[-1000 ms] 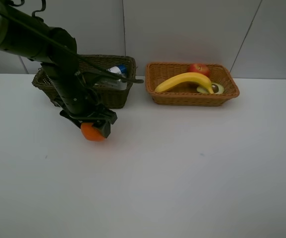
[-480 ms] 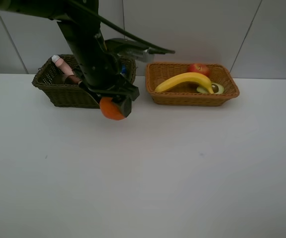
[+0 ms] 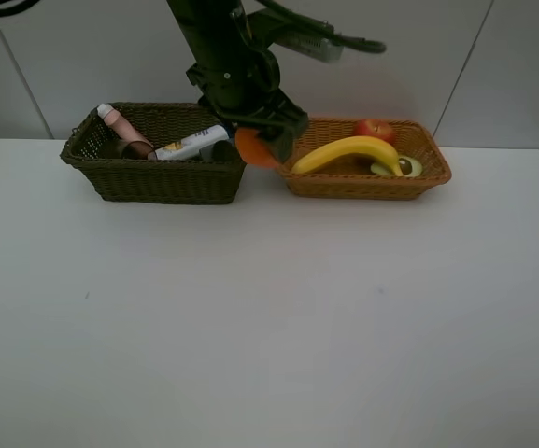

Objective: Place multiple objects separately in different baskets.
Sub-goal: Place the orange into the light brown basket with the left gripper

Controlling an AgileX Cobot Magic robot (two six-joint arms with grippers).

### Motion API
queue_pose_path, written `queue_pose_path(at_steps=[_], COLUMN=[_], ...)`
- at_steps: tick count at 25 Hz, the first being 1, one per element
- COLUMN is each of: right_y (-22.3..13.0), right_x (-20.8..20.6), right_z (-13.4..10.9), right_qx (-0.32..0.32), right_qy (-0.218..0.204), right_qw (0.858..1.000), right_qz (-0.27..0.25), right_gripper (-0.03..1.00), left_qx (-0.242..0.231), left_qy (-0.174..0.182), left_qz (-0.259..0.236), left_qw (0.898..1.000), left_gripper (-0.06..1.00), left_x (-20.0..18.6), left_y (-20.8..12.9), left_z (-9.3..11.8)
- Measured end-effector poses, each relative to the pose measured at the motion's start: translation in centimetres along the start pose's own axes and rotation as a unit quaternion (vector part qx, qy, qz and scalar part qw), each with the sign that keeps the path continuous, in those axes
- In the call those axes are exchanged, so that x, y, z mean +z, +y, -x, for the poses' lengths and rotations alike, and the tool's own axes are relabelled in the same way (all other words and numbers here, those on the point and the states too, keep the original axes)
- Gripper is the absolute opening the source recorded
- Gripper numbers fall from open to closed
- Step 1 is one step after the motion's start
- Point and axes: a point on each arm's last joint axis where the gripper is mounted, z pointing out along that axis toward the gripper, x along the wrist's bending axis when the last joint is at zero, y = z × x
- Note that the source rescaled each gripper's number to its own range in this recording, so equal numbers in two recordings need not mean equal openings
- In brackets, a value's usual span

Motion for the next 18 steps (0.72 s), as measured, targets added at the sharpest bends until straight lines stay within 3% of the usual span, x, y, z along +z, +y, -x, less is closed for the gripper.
queue_pose_path(at_steps=[9,18], right_y=[0.0,0.0], right_x=[0.0,0.0], right_z=[0.0,0.0], right_qx=[0.0,0.0], right_qy=[0.0,0.0], right_qw=[1.0,1.0], right_qz=[0.0,0.0], right_gripper=[0.81,0.81], left_qx=[0.064,0.1], left_qy=[0.021,0.058], left_qz=[0.086,0.167], left_qw=[0.994,0.979], left_gripper=[0.93,0.93], left_x=[4.6,9.2], left_y=[4.1,5.2], left_z=[-0.6,-1.4])
